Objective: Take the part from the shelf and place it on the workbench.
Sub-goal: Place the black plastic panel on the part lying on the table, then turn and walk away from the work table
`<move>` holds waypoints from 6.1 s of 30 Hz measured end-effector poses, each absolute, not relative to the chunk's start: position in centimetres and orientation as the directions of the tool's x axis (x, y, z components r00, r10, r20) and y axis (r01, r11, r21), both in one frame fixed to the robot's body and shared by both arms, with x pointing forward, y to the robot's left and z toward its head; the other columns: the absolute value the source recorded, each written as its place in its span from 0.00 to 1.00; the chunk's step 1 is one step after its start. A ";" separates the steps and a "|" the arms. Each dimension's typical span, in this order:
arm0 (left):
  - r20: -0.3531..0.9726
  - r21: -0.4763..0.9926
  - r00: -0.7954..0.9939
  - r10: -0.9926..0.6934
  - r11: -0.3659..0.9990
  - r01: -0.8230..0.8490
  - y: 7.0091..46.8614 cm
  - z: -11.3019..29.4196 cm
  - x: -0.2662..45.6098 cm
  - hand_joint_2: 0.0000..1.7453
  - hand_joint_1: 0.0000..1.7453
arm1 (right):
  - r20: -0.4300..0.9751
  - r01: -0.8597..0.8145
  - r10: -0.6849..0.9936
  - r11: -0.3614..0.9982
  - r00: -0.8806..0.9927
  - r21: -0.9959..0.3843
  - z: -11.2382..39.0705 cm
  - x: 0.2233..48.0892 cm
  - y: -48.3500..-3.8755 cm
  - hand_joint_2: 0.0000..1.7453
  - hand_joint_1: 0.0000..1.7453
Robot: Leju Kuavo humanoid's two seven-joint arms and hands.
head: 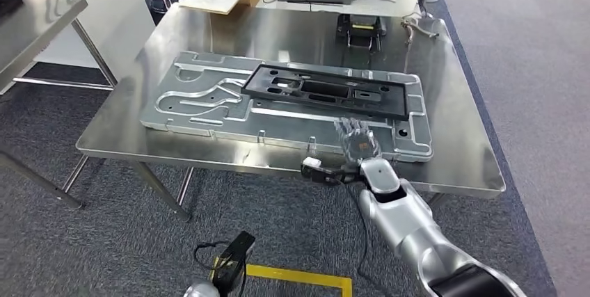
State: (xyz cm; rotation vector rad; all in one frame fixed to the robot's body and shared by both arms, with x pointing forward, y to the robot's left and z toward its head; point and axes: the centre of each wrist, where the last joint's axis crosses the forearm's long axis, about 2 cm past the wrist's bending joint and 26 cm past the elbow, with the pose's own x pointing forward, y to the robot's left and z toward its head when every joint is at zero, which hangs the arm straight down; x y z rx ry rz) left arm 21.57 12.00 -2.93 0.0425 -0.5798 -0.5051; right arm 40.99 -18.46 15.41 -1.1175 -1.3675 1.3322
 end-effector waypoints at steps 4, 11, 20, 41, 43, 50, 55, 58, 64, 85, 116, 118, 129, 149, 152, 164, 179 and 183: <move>0.509 0.176 0.722 -0.468 0.878 0.445 12.0 -3.1 21.3 0.00 0.00 | 0.013 0.008 0.982 0.014 -0.191 -1.000 15.0 40.7 -18.4 1.00 0.00; 0.508 0.176 0.723 -0.468 0.878 0.445 12.0 -3.1 21.2 0.00 0.00 | 0.014 0.019 0.981 0.018 -0.195 -1.000 15.5 41.0 -18.3 1.00 0.00; 0.507 0.168 0.731 -0.457 0.884 0.436 12.2 -3.3 21.0 0.00 0.00 | 0.023 -0.025 0.980 0.018 -0.200 -1.000 14.0 40.1 -18.1 1.00 0.00; 0.504 0.151 0.736 -0.451 0.886 0.439 12.1 -2.9 21.7 0.00 0.00 | 0.048 -0.041 0.977 0.040 -0.208 -0.998 11.1 38.1 -17.7 1.00 0.00; 0.504 0.152 0.737 -0.449 0.887 0.436 12.1 -2.9 21.7 0.00 0.00 | 0.061 -0.044 0.977 0.053 -0.206 -0.998 10.2 37.4 -17.5 1.00 0.00; 0.503 0.151 0.745 -0.439 0.893 0.424 12.2 -3.0 21.5 0.00 0.00 | 0.089 -0.076 0.975 0.075 -0.202 -0.994 8.1 35.4 -17.3 1.00 0.00; 0.518 0.153 0.755 -0.402 0.912 0.381 12.4 -3.1 21.6 0.00 0.00 | 0.179 -0.073 0.965 0.168 -0.189 -0.983 5.9 32.9 -17.5 1.00 0.00; 0.531 0.150 0.767 -0.361 0.931 0.334 12.7 -3.2 21.4 0.00 0.00 | 0.303 -0.055 0.938 0.298 -0.167 -0.953 4.2 30.2 -17.8 0.25 0.00; 0.545 0.140 0.791 -0.280 0.960 0.243 13.5 -4.0 20.4 0.00 0.00 | 0.459 -0.035 0.885 0.457 -0.078 -0.889 1.0 23.8 -18.9 0.00 0.00; 0.578 0.191 0.806 -0.125 0.982 0.016 19.1 -5.7 19.8 0.00 0.00 | 0.747 0.037 0.582 0.781 0.321 -0.624 -6.5 12.4 -26.5 0.00 0.00; 0.628 0.276 0.770 -0.118 0.958 -0.079 24.9 -9.4 6.8 0.00 0.00 | 0.181 0.273 -0.220 0.895 0.958 -0.354 -10.8 2.4 -24.6 0.00 0.00; 0.594 0.291 0.794 -0.129 0.955 -0.062 24.6 -9.6 6.3 0.00 0.00 | 0.161 0.268 -0.225 0.901 0.961 -0.341 -10.8 2.3 -24.0 0.00 0.00; 0.610 0.297 0.763 -0.214 0.954 0.030 24.6 -10.0 7.4 0.00 0.00 | 0.198 0.224 -0.168 0.926 0.966 -0.305 -10.8 2.6 -23.8 0.00 0.00; 0.473 0.315 0.857 -0.206 0.948 0.054 28.7 -10.9 5.0 0.00 0.00 | 0.184 0.115 -0.063 0.952 0.981 -0.284 -11.0 1.8 -24.5 0.00 0.00; 0.463 0.318 0.867 -0.184 0.948 0.032 29.2 -10.9 5.0 0.00 0.00 | 0.200 0.104 -0.048 0.955 0.979 -0.279 -11.0 2.0 -24.5 0.00 0.00; 0.462 0.317 0.862 -0.210 0.947 0.061 30.1 -11.0 4.8 0.00 0.00 | 0.245 0.036 0.036 0.959 0.969 -0.282 -11.0 1.9 -25.2 0.00 0.00; 0.378 0.315 0.910 -0.173 0.948 0.049 31.3 -11.0 4.4 0.00 0.00 | 0.234 -0.041 0.107 0.962 0.966 -0.268 -11.1 1.9 -25.5 0.00 0.00; 0.390 0.297 0.914 -0.109 0.955 -0.012 31.3 -11.0 4.4 0.00 0.00 | 0.231 -0.047 0.111 0.962 0.967 -0.268 -11.1 2.1 -25.4 0.00 0.00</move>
